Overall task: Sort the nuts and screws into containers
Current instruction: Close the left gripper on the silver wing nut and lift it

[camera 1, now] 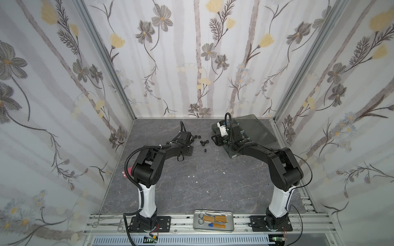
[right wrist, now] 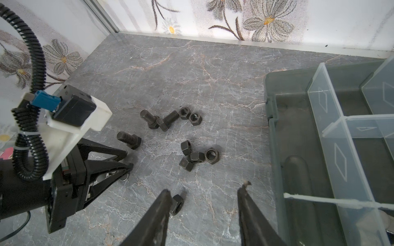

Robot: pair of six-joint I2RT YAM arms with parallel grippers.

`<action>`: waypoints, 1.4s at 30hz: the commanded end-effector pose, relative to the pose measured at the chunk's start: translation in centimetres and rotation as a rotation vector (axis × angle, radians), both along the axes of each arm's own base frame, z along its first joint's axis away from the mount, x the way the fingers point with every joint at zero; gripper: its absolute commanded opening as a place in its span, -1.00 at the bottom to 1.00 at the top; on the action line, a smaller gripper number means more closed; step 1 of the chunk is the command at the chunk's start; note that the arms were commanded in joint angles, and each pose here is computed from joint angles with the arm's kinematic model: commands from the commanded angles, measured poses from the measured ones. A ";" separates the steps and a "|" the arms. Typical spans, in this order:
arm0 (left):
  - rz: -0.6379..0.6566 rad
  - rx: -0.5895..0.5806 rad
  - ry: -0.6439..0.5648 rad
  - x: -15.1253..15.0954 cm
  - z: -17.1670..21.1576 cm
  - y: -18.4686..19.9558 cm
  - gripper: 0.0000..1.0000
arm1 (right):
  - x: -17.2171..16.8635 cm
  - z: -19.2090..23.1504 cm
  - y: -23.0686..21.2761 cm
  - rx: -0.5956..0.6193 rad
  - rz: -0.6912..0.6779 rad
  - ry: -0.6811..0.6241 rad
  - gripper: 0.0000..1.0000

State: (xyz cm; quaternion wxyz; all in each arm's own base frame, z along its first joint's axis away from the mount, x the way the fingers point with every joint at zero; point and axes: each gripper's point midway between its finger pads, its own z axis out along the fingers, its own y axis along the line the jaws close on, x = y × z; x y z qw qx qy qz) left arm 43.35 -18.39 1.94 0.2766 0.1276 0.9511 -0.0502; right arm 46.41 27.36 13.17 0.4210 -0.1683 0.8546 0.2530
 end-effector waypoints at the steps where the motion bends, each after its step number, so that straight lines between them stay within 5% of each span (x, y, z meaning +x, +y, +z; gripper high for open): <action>1: -0.006 -0.002 0.060 -1.6 -1.0 -0.2 -0.42 | 0.2 0.5 -0.2 0.002 -0.006 -0.016 0.02; 12: -0.057 -0.031 0.091 -2.7 -0.4 -1.4 -0.54 | 0.1 0.6 -0.6 -0.008 -0.019 -0.014 0.03; 15: -0.050 -0.016 0.117 -3.6 -0.6 -0.9 -0.28 | 0.1 0.4 -0.7 -0.009 -0.019 -0.008 0.02; 20: -0.066 -0.037 0.161 -4.9 -1.0 -1.1 -0.20 | 0.2 0.3 -0.4 -0.001 -0.011 -0.002 0.03; 26: -0.060 -0.046 0.197 -5.6 -1.1 -1.3 -0.35 | 0.3 0.6 -0.4 -0.002 -0.012 -0.001 0.04; 30: -0.064 -0.037 0.212 -6.8 -0.9 -1.2 -0.22 | 0.2 0.4 -0.5 -0.009 -0.016 -0.001 0.04; 42: 0.041 0.042 0.240 -7.8 -2.1 0.4 -0.29 | -1.4 1.0 1.2 0.048 0.111 -0.023 0.07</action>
